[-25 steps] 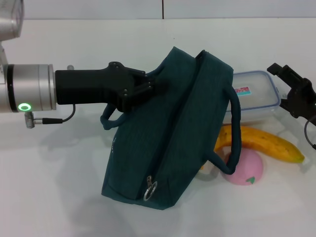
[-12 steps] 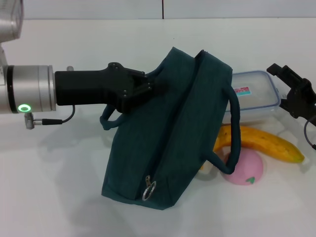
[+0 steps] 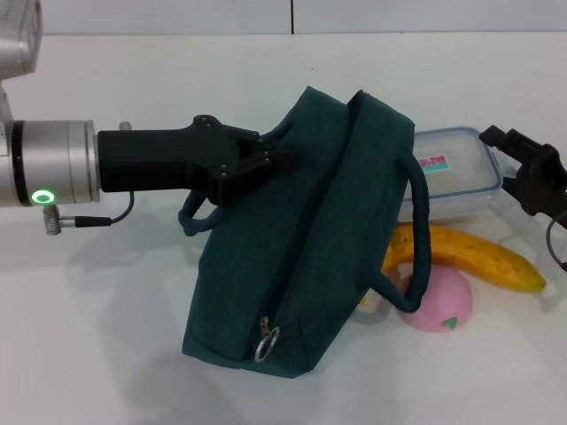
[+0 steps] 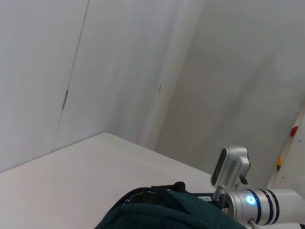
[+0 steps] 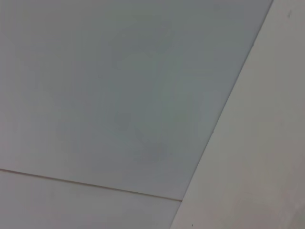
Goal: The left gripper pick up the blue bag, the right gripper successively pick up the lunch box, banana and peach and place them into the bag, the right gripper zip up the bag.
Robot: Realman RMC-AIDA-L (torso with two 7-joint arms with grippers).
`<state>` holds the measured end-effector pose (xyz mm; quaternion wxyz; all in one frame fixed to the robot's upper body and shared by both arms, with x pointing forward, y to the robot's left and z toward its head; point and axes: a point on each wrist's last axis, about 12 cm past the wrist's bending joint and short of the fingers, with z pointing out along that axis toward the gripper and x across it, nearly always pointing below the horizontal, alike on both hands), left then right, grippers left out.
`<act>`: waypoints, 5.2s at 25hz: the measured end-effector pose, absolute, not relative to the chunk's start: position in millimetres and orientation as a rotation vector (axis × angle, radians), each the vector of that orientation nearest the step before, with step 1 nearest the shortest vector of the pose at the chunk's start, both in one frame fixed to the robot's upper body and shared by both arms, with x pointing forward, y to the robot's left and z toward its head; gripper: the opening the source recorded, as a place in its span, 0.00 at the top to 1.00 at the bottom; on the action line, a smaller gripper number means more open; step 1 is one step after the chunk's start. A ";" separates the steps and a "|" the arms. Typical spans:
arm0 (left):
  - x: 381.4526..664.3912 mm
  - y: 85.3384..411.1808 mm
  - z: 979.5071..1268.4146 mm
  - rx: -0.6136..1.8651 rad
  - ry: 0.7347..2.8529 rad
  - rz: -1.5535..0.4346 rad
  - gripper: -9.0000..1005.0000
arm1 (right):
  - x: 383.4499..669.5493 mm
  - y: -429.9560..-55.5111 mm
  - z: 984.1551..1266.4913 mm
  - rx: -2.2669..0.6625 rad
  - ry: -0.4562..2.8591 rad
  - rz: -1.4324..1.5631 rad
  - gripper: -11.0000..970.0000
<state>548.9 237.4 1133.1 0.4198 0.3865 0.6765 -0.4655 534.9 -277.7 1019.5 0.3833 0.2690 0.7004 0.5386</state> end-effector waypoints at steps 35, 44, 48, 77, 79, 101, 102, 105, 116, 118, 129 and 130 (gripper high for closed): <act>549.1 239.7 1133.7 0.974 1.700 -1.156 0.95 | 533.9 -280.3 1025.4 0.543 1.740 1.308 0.78; 549.4 240.3 1134.3 0.971 1.697 -1.155 0.95 | 537.1 -279.7 1028.7 0.442 1.733 1.245 0.79; 549.7 240.2 1134.7 0.972 1.695 -1.154 0.95 | 537.8 -279.9 1030.1 0.413 1.725 1.228 0.79; 546.0 243.3 1136.0 0.989 1.687 -1.166 0.95 | 533.0 -283.5 1048.5 0.228 1.599 1.233 0.89; 545.6 243.8 1135.7 0.987 1.688 -1.166 0.95 | 533.2 -284.4 1048.7 0.225 1.600 1.229 0.89; 546.4 256.0 1145.1 0.904 1.646 -1.187 0.95 | 556.0 -277.9 1131.1 -0.178 1.245 1.337 0.89; 546.8 255.3 1145.2 0.905 1.646 -1.187 0.95 | 558.7 -274.6 1137.0 -0.203 1.223 1.347 0.89; 548.2 254.5 1144.6 0.899 1.650 -1.181 0.95 | 569.0 -260.0 1155.4 -0.280 1.159 1.380 0.89; 553.4 254.1 1141.4 0.863 1.675 -1.143 0.95 | 573.6 -218.6 1161.3 -0.427 1.171 1.483 0.89; 554.7 255.0 1140.3 0.851 1.682 -1.128 0.95 | 569.0 -219.4 1156.1 -0.430 1.187 1.491 0.89; 556.0 256.5 1137.3 0.831 1.694 -1.110 0.95 | 547.1 -231.1 1129.7 -0.476 1.317 1.485 0.89; 556.1 256.1 1137.3 0.833 1.693 -1.110 0.95 | 547.4 -229.7 1127.3 -0.489 1.345 1.481 0.89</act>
